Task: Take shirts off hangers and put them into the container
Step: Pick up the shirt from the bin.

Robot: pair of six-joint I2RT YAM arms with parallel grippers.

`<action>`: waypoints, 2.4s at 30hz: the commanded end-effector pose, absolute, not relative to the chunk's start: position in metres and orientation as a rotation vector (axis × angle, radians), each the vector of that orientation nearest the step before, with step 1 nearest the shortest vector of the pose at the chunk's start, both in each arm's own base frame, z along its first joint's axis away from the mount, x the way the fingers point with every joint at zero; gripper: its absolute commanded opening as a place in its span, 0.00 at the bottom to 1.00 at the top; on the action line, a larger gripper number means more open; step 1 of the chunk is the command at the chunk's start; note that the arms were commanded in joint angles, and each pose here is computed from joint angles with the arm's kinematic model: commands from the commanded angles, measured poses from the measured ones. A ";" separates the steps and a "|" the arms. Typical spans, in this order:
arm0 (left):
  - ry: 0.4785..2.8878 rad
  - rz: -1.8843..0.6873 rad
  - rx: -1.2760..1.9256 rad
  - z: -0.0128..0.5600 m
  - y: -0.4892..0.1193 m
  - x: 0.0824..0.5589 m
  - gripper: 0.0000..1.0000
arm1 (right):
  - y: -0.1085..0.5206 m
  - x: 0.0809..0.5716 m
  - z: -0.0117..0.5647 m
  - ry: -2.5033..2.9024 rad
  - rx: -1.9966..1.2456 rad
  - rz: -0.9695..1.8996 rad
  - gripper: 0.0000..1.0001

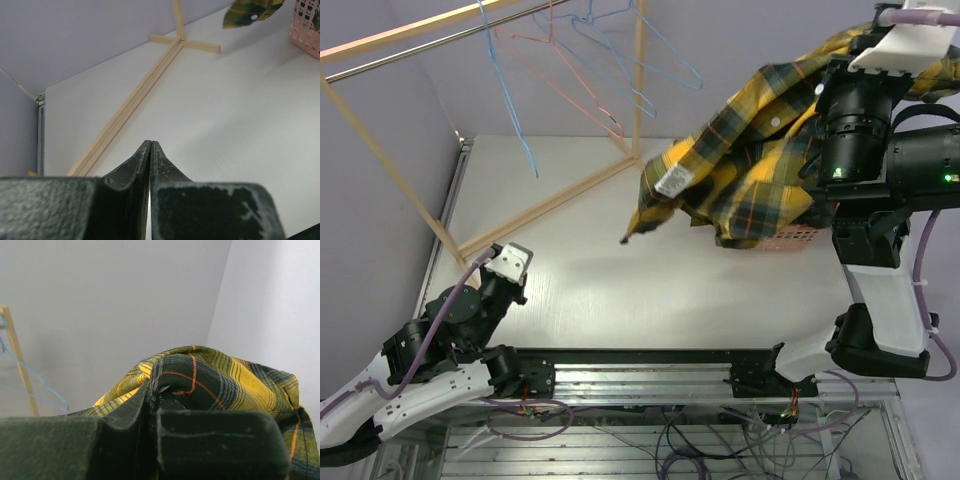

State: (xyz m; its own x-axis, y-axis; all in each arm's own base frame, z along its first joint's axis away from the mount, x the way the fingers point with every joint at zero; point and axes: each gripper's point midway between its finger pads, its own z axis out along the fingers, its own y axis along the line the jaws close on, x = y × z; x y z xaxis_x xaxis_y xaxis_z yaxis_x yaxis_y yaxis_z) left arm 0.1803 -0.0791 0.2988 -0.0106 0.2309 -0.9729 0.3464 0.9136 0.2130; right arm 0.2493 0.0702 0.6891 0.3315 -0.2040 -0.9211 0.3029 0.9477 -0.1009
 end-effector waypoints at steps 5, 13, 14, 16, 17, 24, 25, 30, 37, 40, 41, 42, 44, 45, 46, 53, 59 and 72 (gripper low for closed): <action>1.563 -0.136 0.446 0.309 -0.080 0.178 0.12 | 0.124 0.298 0.561 1.513 -0.120 -0.289 0.00; 1.573 -0.123 0.450 0.306 -0.081 0.179 0.12 | 0.140 0.330 0.438 1.852 -0.213 0.021 0.00; 1.577 -0.121 0.457 0.306 -0.083 0.180 0.12 | 0.132 0.337 0.432 1.878 -0.191 0.040 0.00; 1.585 -0.112 0.468 0.304 -0.085 0.181 0.12 | 0.112 0.351 0.423 1.903 -0.143 0.075 0.00; 1.585 -0.111 0.469 0.304 -0.085 0.181 0.12 | 0.098 0.360 0.420 1.911 -0.121 0.094 0.00; 1.596 -0.101 0.473 0.301 -0.087 0.183 0.12 | 0.034 0.416 0.466 1.813 -0.013 0.266 0.00; 1.596 -0.099 0.471 0.302 -0.087 0.183 0.12 | 0.028 0.423 0.482 1.776 0.004 0.282 0.00; 1.597 -0.098 0.466 0.302 -0.086 0.183 0.12 | -0.024 0.449 0.566 1.508 0.129 0.454 0.00; 1.592 -0.101 0.456 0.302 -0.084 0.182 0.12 | -0.069 0.448 0.587 1.396 0.203 0.437 0.00; 1.594 -0.095 0.449 0.302 -0.083 0.183 0.13 | -0.078 0.446 0.567 1.459 0.211 0.359 0.00; 1.597 -0.092 0.452 0.301 -0.084 0.184 0.13 | -0.079 0.446 0.556 1.491 0.211 0.341 0.00; 1.598 -0.089 0.454 0.301 -0.085 0.184 0.13 | -0.082 0.448 0.541 1.533 0.211 0.323 0.00; 1.604 -0.085 0.462 0.300 -0.087 0.185 0.12 | -0.087 0.453 0.508 1.618 0.232 0.300 0.00; 1.607 -0.083 0.467 0.299 -0.088 0.185 0.12 | -0.088 0.454 0.492 1.658 0.238 0.292 0.00; 1.610 -0.080 0.473 0.299 -0.089 0.186 0.12 | -0.086 0.456 0.478 1.696 0.240 0.286 0.00; 1.618 -0.075 0.498 0.296 -0.094 0.187 0.12 | -0.039 0.458 0.358 2.020 0.192 0.121 0.00; 1.609 -0.085 0.492 0.298 -0.092 0.185 0.12 | 0.000 0.449 0.247 2.272 0.229 0.178 0.00; 1.578 -0.120 0.468 0.304 -0.085 0.180 0.12 | 0.000 0.407 0.089 2.495 0.433 0.170 0.00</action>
